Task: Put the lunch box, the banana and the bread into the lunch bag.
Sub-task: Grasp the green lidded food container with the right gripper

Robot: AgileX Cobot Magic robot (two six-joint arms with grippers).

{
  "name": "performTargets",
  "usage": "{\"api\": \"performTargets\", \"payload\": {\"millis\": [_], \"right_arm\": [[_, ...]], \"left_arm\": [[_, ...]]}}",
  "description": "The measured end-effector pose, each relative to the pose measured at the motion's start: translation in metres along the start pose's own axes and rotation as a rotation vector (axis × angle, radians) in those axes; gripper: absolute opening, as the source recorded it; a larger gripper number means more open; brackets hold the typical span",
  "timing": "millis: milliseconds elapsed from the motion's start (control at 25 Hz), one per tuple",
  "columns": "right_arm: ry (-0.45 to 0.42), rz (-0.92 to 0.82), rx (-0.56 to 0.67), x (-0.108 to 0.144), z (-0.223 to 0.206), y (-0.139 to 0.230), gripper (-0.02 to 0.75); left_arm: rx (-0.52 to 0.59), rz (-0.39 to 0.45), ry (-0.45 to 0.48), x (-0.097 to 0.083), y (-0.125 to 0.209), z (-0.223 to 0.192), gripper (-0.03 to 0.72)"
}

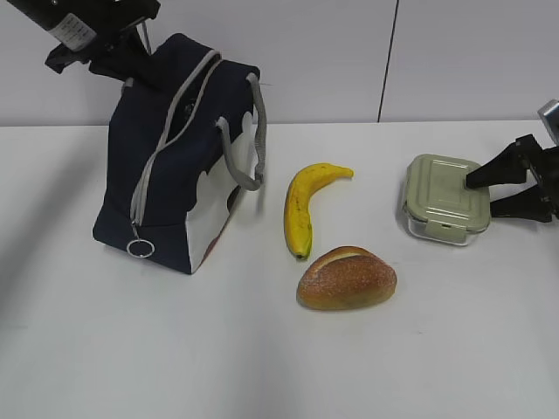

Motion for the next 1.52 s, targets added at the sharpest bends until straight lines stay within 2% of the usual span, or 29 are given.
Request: {"api": "performTargets", "payload": {"millis": [1040,1280,1520], "right_arm": [[-0.033,0.018,-0.020,0.0009,-0.0077,-0.0038,0.582],[-0.033,0.016,-0.020,0.0009,-0.0077,-0.0038,0.523],[-0.034,0.017,-0.018,0.0015,-0.0085,-0.0039,0.518]], "left_arm": [[0.001,-0.004,-0.005,0.0005,0.0001,0.0000,0.000],[0.001,-0.004,-0.005,0.0005,0.0001,0.0000,0.000],[0.001,-0.004,-0.005,0.0005,0.0001,0.0000,0.000]]}}
Point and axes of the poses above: a point on each arm's last joint axis where the gripper is mounted, z pointing back along that axis away from the gripper, x along the wrist's bending axis when the last joint is at zero, y = z × x, the point moved 1 cm from there along -z, pointing out along that axis toward the gripper, and after that the axes turned 1 degree about z, right-handed, at the moved point
